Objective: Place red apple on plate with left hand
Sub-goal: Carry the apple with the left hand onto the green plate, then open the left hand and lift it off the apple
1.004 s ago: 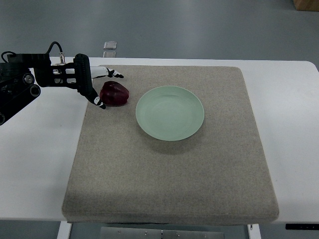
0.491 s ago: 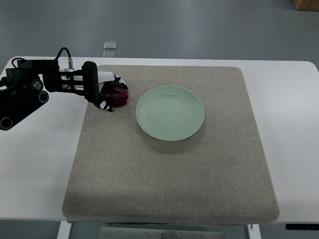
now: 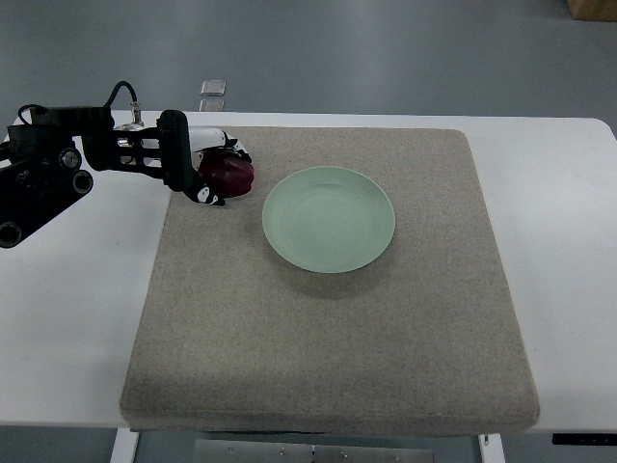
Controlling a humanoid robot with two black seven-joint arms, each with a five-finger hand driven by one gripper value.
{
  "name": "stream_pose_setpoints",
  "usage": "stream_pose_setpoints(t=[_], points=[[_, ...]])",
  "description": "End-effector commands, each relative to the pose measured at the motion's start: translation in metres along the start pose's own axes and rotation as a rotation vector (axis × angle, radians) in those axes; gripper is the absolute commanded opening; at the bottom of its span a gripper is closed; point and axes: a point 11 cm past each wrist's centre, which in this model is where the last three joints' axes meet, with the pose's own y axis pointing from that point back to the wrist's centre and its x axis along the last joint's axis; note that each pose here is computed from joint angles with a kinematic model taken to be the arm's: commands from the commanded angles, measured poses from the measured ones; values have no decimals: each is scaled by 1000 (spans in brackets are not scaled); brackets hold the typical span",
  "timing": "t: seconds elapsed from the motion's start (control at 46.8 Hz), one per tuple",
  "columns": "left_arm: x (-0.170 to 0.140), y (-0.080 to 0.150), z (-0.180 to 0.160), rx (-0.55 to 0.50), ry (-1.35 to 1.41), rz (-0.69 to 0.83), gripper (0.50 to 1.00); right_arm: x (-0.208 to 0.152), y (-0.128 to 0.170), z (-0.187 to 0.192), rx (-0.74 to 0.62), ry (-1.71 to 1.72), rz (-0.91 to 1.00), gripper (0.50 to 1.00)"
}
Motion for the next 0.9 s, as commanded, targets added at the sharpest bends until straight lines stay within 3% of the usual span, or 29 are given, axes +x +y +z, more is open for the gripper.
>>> stream_pose_setpoints(t=[0.0, 0.149, 0.278, 0.512, 0.705, 0.747, 0.811, 0.833, 0.875], points=[[4, -1, 16, -49, -15, 10, 500, 0, 0, 0, 0, 0, 0, 928], [5, -5, 45, -129, -40, 11, 500, 0, 0, 0, 0, 0, 0, 928], [-5, -22, 74, -189, -52, -9, 500, 0, 0, 0, 0, 0, 0, 928], [-28, -46, 102, -231, -82, -47, 500, 0, 0, 0, 0, 0, 0, 928], [-31, -49, 103, -231, -75, -52, 510, 0, 0, 0, 0, 0, 0, 928], [-32, -50, 105, -235, -75, -50, 623, 0, 0, 0, 0, 0, 0, 928], [-31, -51, 101, -225, -70, -40, 876, 0, 0, 0, 0, 0, 0, 928], [-31, -51, 100, -222, -66, -37, 929, 0, 0, 0, 0, 0, 0, 928], [-30, -52, 101, -224, -55, -30, 981, 0, 0, 0, 0, 0, 0, 928]])
